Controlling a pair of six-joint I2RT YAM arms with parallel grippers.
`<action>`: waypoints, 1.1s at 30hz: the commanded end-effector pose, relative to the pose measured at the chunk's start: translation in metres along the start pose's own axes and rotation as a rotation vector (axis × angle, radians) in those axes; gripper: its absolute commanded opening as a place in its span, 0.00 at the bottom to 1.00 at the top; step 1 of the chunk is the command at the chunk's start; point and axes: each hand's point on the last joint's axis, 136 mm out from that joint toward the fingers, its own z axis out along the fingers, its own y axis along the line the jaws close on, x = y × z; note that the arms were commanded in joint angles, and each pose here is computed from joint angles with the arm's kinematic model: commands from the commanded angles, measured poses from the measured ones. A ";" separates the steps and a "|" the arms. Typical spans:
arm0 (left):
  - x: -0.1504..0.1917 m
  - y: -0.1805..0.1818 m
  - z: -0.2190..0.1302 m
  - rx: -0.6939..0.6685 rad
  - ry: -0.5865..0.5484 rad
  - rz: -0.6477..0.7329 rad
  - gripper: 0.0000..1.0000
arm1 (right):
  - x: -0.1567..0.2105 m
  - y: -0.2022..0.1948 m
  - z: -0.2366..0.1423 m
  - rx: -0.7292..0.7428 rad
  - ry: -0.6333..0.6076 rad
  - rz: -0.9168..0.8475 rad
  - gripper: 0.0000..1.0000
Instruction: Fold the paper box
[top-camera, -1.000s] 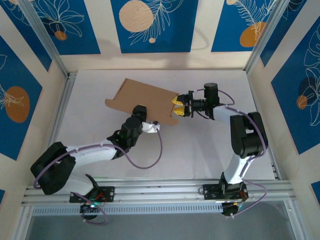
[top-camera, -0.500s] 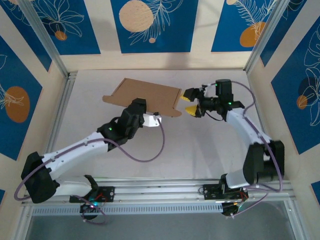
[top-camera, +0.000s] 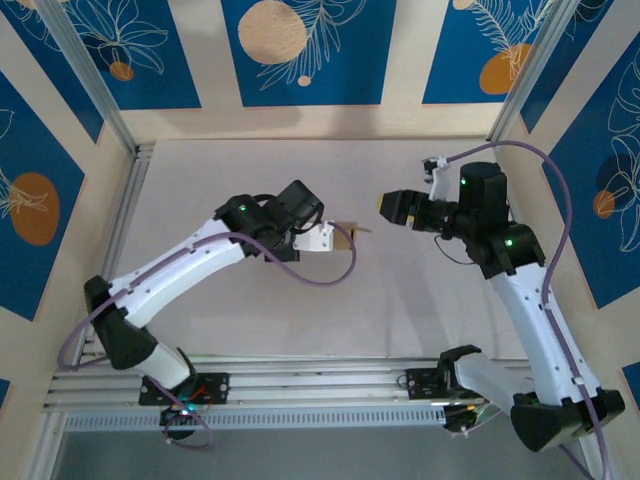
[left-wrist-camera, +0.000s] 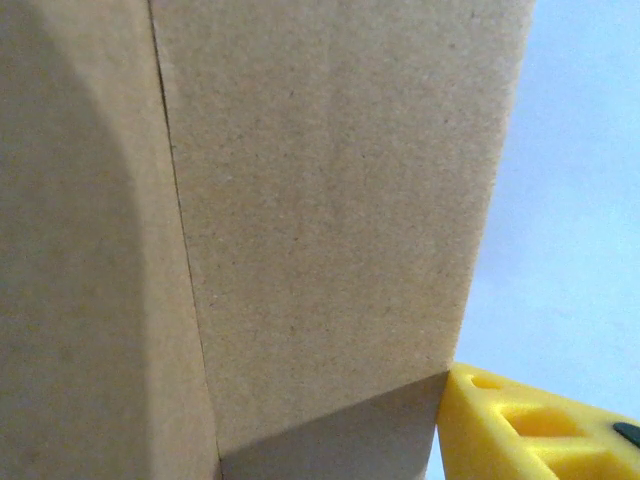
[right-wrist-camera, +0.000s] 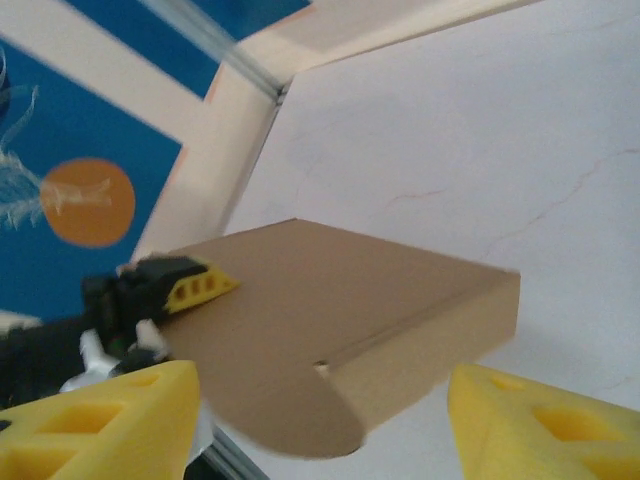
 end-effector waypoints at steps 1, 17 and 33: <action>0.000 -0.035 0.003 0.190 0.038 -0.008 0.55 | 0.023 -0.001 -0.010 0.033 0.013 -0.224 0.65; -0.035 -0.054 0.052 0.397 -0.004 -0.067 0.54 | 0.075 -0.046 0.001 0.166 0.182 -0.778 0.60; -0.044 -0.043 0.066 0.481 -0.028 -0.138 0.50 | 0.080 -0.067 0.050 0.052 0.370 -0.692 0.53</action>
